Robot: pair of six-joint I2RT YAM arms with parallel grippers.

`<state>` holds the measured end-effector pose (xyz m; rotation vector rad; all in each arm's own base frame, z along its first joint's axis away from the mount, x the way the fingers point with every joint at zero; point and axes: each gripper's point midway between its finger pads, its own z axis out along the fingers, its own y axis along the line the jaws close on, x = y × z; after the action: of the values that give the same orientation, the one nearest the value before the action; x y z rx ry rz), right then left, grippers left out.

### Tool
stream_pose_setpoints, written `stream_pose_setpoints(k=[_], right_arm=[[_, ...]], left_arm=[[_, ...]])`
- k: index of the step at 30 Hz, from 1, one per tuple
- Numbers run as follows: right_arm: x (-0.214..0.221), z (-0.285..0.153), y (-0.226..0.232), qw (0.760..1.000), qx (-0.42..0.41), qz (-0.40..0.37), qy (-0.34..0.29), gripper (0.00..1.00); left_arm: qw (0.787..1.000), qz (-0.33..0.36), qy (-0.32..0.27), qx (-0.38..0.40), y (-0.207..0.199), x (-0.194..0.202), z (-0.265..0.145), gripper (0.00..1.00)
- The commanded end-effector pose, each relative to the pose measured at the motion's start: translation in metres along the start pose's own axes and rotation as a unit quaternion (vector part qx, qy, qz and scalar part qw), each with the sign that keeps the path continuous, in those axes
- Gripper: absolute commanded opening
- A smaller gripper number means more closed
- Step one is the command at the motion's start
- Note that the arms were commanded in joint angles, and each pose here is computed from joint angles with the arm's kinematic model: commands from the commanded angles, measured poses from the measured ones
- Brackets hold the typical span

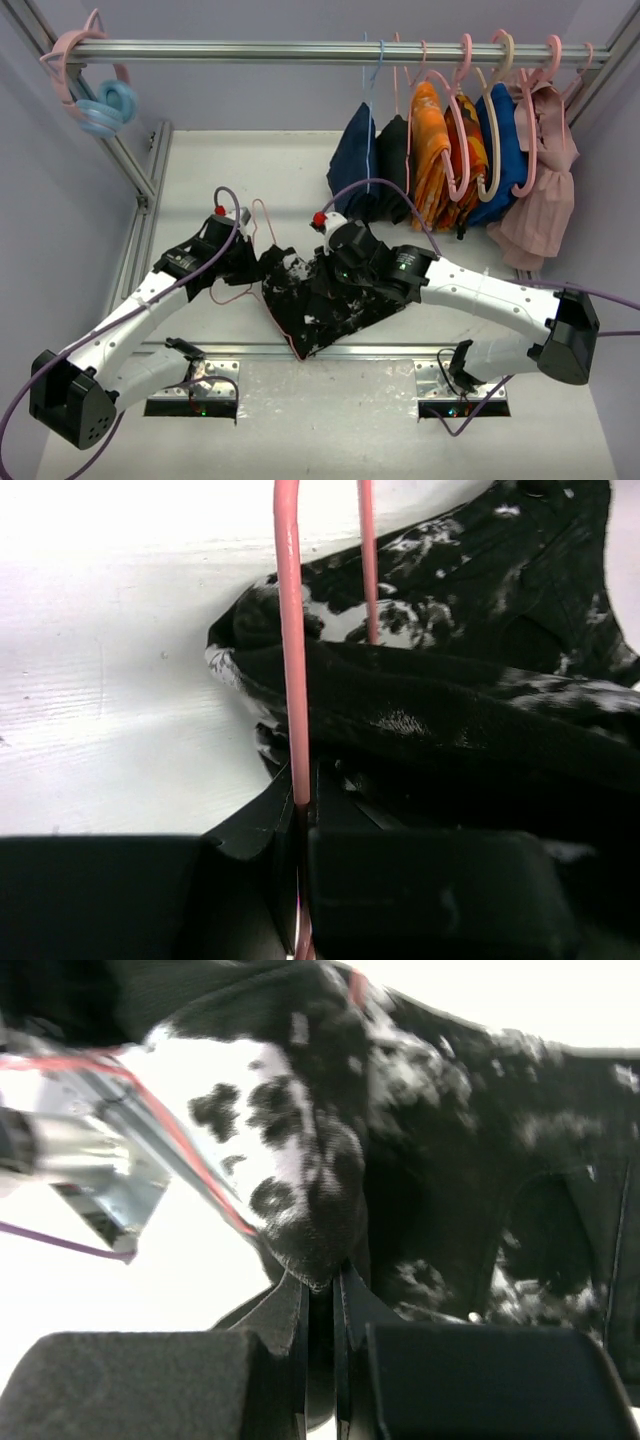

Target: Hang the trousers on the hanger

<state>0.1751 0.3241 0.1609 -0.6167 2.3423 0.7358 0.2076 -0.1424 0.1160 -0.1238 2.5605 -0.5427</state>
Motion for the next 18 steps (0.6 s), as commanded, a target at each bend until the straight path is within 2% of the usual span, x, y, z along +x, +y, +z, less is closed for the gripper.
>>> stream_pose_setpoints(k=[1, 7, 12, 16, 17, 18], right_arm=[[-0.083, -0.028, 0.049, 0.993, -0.065, -0.03, -0.093, 0.0], [-0.138, -0.056, 0.072, 0.989, -0.065, -0.064, -0.117, 0.0], [-0.152, -0.078, 0.064, 0.987, -0.033, -0.074, -0.139, 0.0], [-0.122, -0.078, 0.016, 0.989, 0.042, -0.068, -0.128, 0.0], [-0.121, -0.088, -0.002, 0.985, 0.07, -0.06, -0.143, 0.0], [-0.102, -0.08, -0.022, 0.986, 0.097, -0.053, -0.126, 0.0]], left_arm=[[0.997, 0.027, 0.067, -0.036, 0.011, 0.019, -0.002, 0.0], [0.995, 0.028, 0.081, -0.049, 0.017, 0.023, 0.009, 0.0], [0.993, 0.038, 0.103, -0.043, 0.013, 0.025, 0.019, 0.0], [0.991, 0.051, 0.106, -0.065, 0.016, 0.019, 0.029, 0.0], [0.99, 0.06, 0.1, -0.074, 0.015, 0.015, 0.03, 0.0], [0.988, 0.067, 0.099, -0.097, 0.021, 0.013, 0.035, 0.0]])
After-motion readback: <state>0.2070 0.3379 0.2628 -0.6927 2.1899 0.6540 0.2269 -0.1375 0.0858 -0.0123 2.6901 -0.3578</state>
